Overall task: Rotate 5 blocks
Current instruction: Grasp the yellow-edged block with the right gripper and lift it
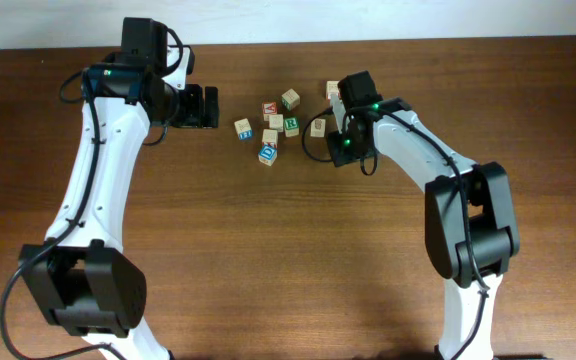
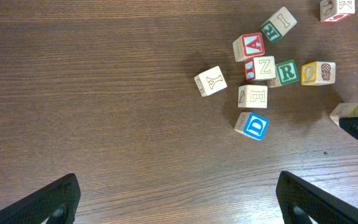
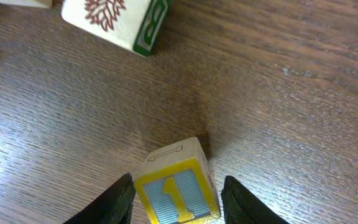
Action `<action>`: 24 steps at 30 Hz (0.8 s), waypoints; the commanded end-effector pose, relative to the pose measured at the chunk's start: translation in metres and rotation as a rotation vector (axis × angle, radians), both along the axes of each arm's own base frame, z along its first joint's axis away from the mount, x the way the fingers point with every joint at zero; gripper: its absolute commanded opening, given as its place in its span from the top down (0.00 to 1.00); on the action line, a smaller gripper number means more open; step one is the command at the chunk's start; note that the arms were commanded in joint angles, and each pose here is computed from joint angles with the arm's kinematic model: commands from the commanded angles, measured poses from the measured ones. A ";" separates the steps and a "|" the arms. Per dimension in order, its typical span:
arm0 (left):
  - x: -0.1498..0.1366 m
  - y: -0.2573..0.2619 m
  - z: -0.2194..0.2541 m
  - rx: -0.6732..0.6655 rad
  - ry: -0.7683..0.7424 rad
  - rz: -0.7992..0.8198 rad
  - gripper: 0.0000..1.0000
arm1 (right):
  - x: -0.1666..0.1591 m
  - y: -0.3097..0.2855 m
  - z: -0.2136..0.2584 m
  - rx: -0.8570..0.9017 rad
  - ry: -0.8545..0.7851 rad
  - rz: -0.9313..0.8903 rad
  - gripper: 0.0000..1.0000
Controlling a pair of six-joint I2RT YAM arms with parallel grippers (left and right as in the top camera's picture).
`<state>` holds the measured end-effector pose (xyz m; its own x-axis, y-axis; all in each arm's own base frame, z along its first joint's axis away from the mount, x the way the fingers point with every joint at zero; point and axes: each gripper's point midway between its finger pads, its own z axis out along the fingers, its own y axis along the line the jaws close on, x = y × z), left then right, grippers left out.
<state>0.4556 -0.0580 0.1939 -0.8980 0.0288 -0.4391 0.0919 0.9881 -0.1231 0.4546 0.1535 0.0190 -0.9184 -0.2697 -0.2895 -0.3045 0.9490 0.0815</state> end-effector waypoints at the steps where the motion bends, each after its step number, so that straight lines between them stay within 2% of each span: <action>1: 0.004 0.003 0.008 0.003 -0.022 0.017 0.01 | -0.001 -0.003 -0.005 -0.017 0.017 -0.006 0.55; 7: 0.004 0.003 0.008 0.003 -0.022 0.017 0.01 | -0.002 -0.003 -0.003 0.008 0.037 -0.108 0.68; 10: 0.004 0.003 0.008 0.003 -0.022 0.017 0.01 | 0.003 -0.003 0.000 0.009 0.021 -0.113 0.64; 14: 0.004 0.003 0.008 0.003 -0.022 0.017 0.01 | 0.003 -0.006 -0.001 -0.005 0.022 -0.131 0.64; 18: 0.004 0.003 0.008 0.003 -0.022 0.017 0.01 | -0.018 -0.012 0.002 -0.008 0.120 -0.238 0.64; 24: 0.005 0.007 0.008 0.003 -0.022 0.027 0.01 | -0.064 -0.020 0.007 -0.043 0.305 -0.299 0.64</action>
<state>0.4556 -0.0580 0.1939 -0.8980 0.0288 -0.4391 0.0919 0.9881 -0.1231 0.3983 0.1344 0.0140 -0.9989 -0.0437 -0.0176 -0.0450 0.9959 0.0783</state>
